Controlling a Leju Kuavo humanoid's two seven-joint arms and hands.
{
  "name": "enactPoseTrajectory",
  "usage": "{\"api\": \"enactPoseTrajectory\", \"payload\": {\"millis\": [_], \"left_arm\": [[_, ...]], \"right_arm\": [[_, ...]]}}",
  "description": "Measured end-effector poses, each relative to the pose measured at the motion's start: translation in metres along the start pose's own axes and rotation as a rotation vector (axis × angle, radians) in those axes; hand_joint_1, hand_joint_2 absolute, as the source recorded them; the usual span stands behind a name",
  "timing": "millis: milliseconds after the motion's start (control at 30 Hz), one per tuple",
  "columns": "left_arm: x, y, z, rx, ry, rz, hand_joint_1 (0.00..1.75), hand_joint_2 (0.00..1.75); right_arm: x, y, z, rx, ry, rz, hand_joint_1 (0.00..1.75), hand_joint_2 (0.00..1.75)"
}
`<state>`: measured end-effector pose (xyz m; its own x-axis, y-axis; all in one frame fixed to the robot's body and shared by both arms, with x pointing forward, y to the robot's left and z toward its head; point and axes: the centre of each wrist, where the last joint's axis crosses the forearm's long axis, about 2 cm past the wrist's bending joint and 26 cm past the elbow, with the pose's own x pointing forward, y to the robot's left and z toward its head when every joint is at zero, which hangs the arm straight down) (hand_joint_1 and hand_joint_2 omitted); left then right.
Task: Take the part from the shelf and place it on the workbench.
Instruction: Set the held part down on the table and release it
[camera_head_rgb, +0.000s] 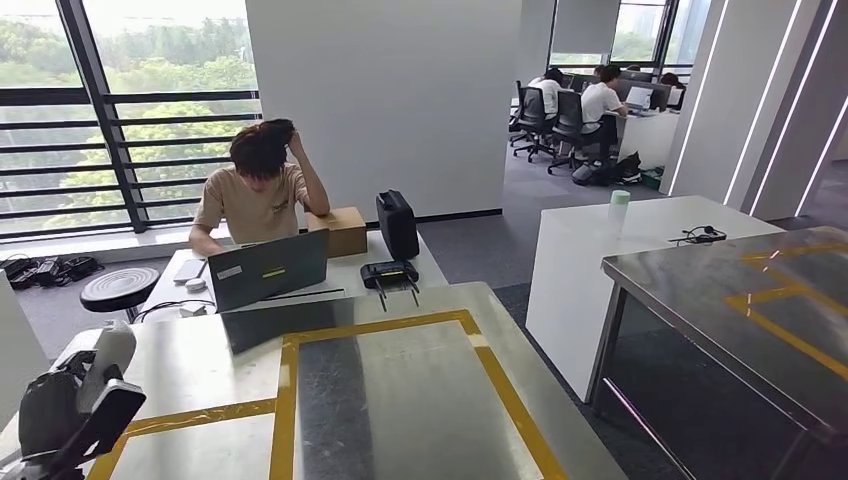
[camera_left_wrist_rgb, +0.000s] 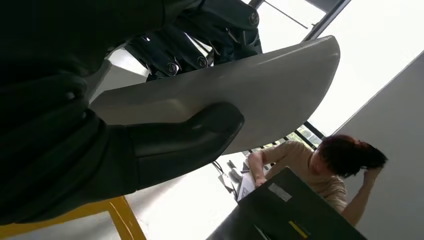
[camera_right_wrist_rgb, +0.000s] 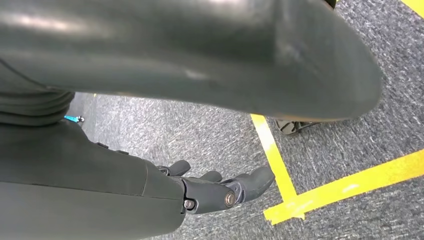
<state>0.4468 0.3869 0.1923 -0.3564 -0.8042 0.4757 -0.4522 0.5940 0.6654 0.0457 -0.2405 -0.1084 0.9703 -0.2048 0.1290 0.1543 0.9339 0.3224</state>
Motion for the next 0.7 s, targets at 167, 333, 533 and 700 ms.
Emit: {"api": "enactPoseTrajectory", "payload": {"millis": [167,333,533,700], "left_arm": [[0.034,-0.040,0.009,-0.150,-0.175,-0.108,0.00,1.75],[0.039,-0.061,0.039,-0.235,-0.227,-0.165,0.00,0.00],[0.022,-0.059,0.068,-0.300,-0.176,-0.097,0.00,0.00],[0.006,-0.047,0.095,-0.264,-0.166,-0.135,0.00,0.00]], "right_arm": [[0.000,0.000,0.000,0.000,0.025,0.021,0.00,0.00],[-0.004,0.000,0.000,0.000,0.041,0.042,0.00,0.00],[-0.004,0.000,0.000,0.001,0.020,0.068,0.00,0.00],[-0.004,0.001,0.000,0.002,0.030,0.091,0.00,0.00]]}}
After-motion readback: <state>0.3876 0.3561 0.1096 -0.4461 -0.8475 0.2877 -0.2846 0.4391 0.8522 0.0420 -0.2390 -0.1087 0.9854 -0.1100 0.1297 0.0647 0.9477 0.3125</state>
